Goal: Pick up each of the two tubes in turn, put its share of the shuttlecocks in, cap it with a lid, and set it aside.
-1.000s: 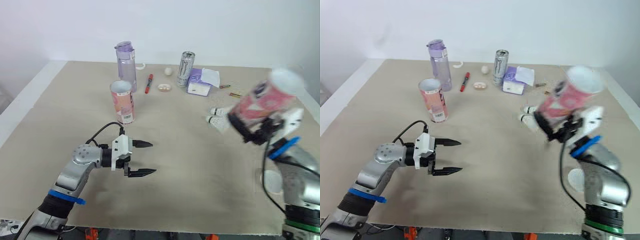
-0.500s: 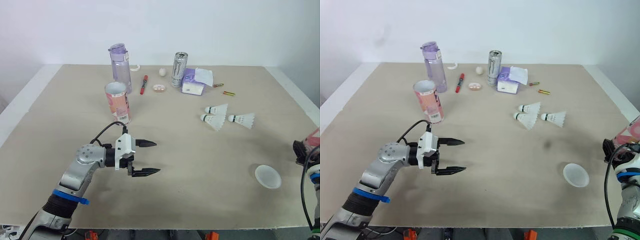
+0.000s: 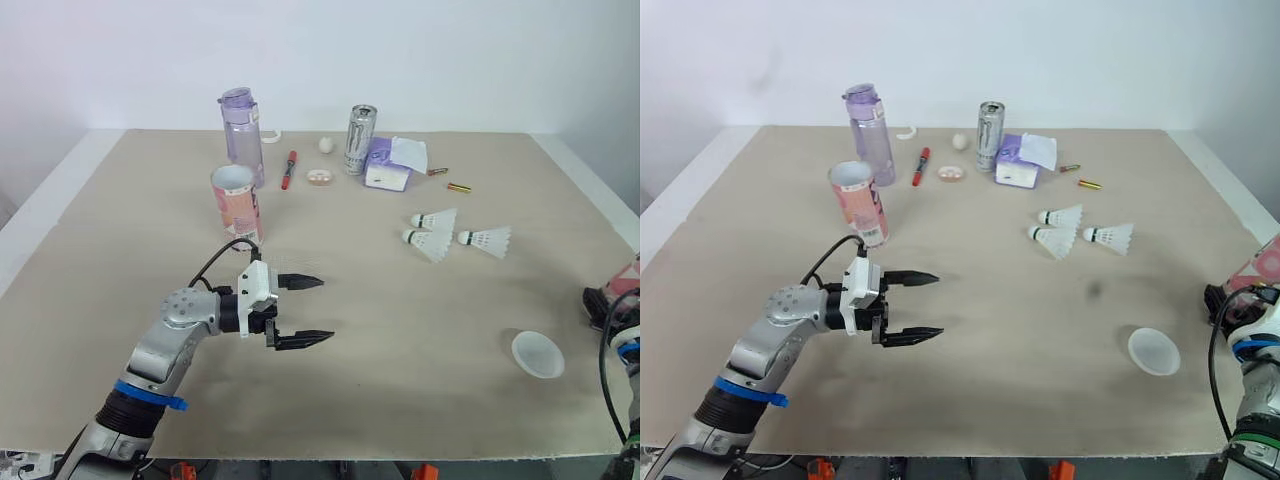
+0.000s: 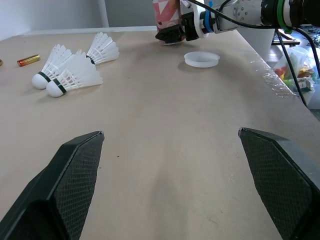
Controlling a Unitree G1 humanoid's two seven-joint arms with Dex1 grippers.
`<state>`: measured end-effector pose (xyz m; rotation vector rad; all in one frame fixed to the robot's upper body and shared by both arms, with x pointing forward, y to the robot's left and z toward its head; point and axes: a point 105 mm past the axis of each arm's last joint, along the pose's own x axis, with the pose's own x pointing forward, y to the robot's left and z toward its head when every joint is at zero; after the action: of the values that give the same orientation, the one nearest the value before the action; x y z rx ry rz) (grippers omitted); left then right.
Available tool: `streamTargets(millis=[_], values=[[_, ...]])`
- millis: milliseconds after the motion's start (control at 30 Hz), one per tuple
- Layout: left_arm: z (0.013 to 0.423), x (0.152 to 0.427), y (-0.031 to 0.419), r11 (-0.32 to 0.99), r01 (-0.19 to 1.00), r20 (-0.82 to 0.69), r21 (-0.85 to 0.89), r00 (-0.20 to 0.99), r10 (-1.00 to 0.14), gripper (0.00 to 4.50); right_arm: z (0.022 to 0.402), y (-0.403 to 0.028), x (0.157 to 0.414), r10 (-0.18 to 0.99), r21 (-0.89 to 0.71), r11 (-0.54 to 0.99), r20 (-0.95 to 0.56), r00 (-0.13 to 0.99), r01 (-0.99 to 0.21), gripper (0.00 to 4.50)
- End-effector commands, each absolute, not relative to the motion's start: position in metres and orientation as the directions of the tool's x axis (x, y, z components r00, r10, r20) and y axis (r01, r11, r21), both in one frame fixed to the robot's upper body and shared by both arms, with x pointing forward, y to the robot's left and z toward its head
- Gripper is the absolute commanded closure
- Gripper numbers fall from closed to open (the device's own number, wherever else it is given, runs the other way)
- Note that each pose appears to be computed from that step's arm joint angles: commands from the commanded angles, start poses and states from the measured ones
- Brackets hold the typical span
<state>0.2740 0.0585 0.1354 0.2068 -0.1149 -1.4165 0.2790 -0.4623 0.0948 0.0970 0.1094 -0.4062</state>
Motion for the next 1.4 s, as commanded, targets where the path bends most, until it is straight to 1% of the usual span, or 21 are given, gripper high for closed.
streamTargets(millis=[33,267,733,1033,1167,1200,1400], values=[[0.145,0.270,0.055,0.122,0.959,-0.030,0.256,0.134,-0.991,0.00,0.109,-0.467,0.281,-0.389,0.037,0.919,-0.083,0.917,0.393,0.48],[0.144,0.268,0.054,0.116,0.959,-0.037,0.258,0.129,-0.991,0.00,0.102,-0.464,0.281,-0.378,0.032,0.923,-0.101,0.920,0.383,0.48],[0.140,0.268,0.053,0.114,0.962,-0.048,0.250,0.130,-0.990,0.00,0.100,-0.464,0.277,-0.388,0.008,0.921,-0.098,0.917,0.390,0.48],[0.139,0.268,0.054,0.112,0.961,-0.055,0.253,0.130,-0.990,0.00,0.094,-0.458,0.277,-0.378,0.014,0.924,-0.104,0.920,0.382,0.48],[0.139,0.269,0.055,0.112,0.960,-0.057,0.255,0.131,-0.990,0.00,0.092,-0.454,0.278,-0.360,0.041,0.930,-0.105,0.927,0.365,0.48],[0.139,0.269,0.055,0.112,0.960,-0.058,0.256,0.131,-0.990,0.00,0.092,-0.453,0.278,-0.354,0.038,0.932,-0.106,0.929,0.360,0.30],[0.139,0.269,0.055,0.110,0.961,-0.060,0.255,0.129,-0.990,0.00,0.087,-0.447,0.277,-0.337,0.035,0.939,-0.120,0.934,0.344,0.30]])
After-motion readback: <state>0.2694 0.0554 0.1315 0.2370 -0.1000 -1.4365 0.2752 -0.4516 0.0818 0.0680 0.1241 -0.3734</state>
